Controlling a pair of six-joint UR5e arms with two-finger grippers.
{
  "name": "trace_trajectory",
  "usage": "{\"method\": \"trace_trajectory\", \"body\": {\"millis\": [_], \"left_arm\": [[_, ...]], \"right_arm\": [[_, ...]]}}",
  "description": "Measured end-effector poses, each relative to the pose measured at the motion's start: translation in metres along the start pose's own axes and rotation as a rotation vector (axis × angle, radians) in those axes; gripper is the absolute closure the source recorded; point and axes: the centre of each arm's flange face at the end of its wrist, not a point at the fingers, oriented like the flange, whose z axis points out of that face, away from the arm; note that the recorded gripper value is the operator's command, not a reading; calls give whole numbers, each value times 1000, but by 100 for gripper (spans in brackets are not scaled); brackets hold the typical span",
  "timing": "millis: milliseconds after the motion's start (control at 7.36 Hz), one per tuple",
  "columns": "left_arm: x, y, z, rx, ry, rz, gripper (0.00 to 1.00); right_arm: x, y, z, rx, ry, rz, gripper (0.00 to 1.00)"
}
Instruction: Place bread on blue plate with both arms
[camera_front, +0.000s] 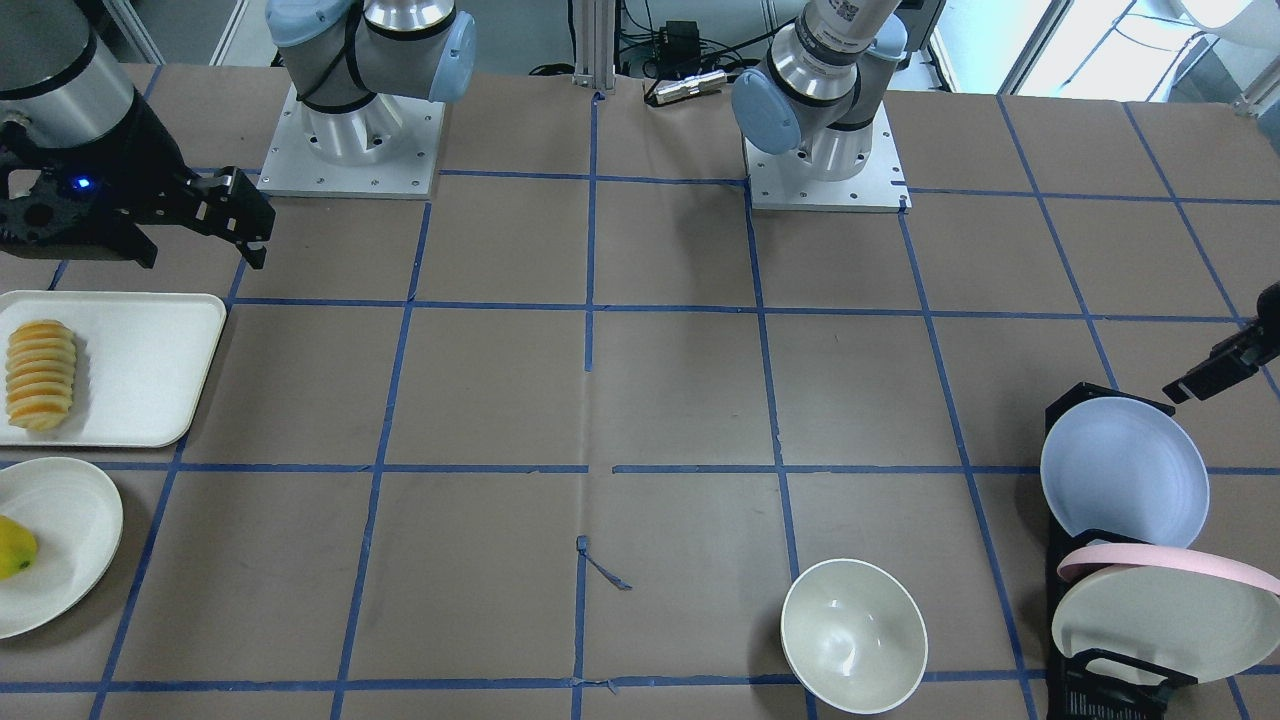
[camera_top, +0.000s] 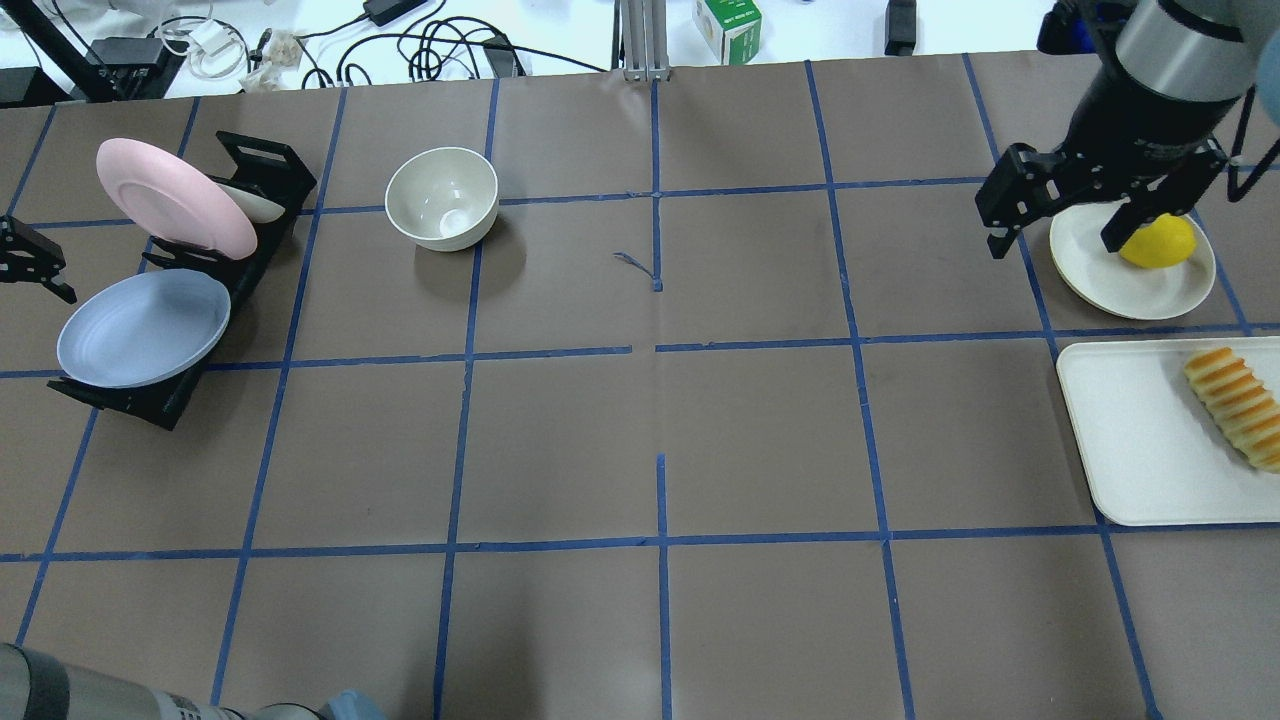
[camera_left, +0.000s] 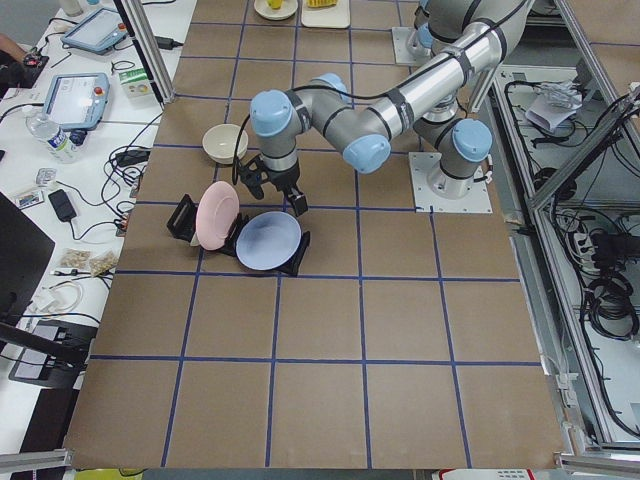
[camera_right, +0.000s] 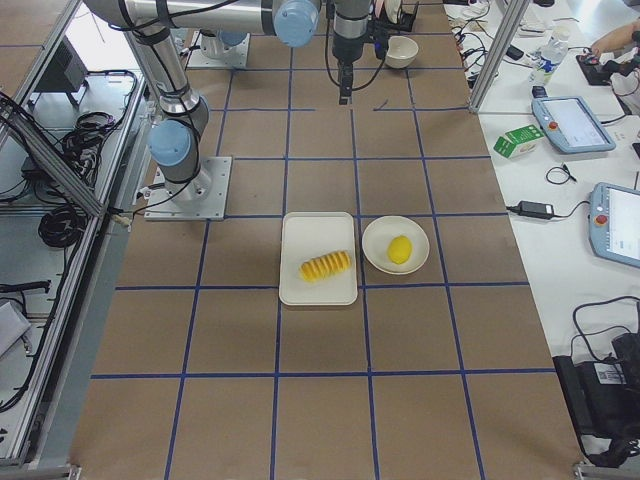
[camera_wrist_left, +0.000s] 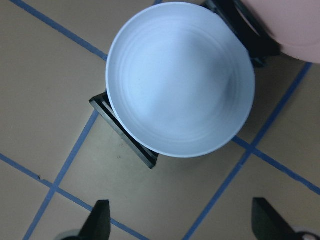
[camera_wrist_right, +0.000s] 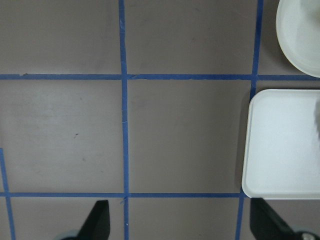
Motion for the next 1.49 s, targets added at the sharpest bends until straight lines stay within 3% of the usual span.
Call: {"method": "trace_trajectory", "body": {"millis": [136,407,679,1086,1494], "left_arm": [[-12,-18,30,-8,2,16,19],[-29,-38,69,-21,4,16,56],[-38,-47,88,-11,9,5,100],[-40,-49,91,3,12,2,100],[-39,-46,78,17,25,6,100]], "right_arm": [[39,2,26,-17,-14,-8,0],[120,17,91,9,-13,-101,0],[187,36,147,47,17,-217,0],[286,43,214,22,65,-333,0],[323,28,247,-13,82,-519,0]]}}
